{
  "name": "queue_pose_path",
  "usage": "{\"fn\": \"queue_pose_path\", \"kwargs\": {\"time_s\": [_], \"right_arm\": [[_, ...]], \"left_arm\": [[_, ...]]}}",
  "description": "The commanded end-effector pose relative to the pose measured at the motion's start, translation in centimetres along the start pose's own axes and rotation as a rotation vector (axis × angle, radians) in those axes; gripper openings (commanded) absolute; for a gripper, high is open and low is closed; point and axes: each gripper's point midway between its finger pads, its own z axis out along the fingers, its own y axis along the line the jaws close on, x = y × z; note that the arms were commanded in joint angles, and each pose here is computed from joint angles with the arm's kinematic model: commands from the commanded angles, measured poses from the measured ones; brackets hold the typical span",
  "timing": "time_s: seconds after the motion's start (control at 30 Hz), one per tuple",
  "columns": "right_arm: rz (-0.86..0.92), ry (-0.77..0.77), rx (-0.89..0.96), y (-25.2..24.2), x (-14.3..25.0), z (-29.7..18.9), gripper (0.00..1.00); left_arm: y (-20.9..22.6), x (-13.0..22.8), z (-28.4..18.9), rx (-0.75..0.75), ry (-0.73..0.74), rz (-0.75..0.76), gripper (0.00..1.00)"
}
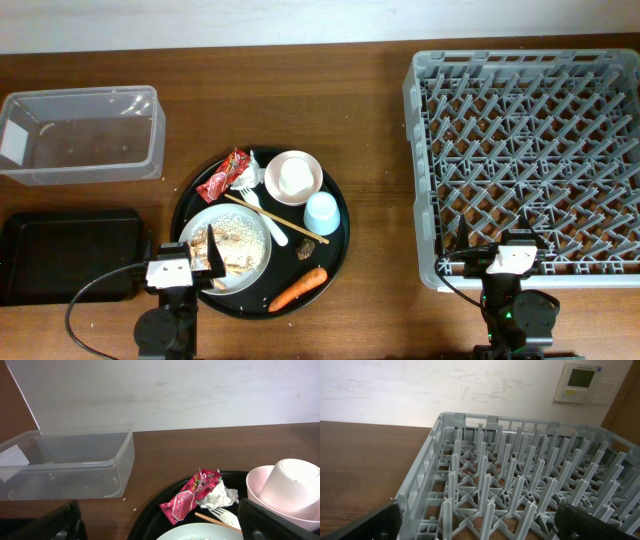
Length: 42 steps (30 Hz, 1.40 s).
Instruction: Sort waste into correct bins and load items into the dishwasher rack
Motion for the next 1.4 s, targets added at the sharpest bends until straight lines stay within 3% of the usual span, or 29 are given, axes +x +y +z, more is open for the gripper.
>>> {"fn": "queue_pose_path", "kwargs": {"time_s": [0.0, 1.3, 1.37], "right_arm": [[-0.006, 0.005, 0.016, -0.3, 0.3, 0.0, 0.99], [-0.006, 0.005, 0.016, -0.3, 0.3, 0.0, 0.99], [-0.006, 0.005, 0.016, -0.3, 0.3, 0.0, 0.99]], "left_arm": [[-0.1, 0.0, 0.0, 0.006, -0.004, 0.016, 0.99], [-0.1, 0.0, 0.0, 0.006, -0.004, 0.016, 0.99], [-1.3, -0.1, -0.1, 0.074, -0.009, -0.009, 0.99]]}}
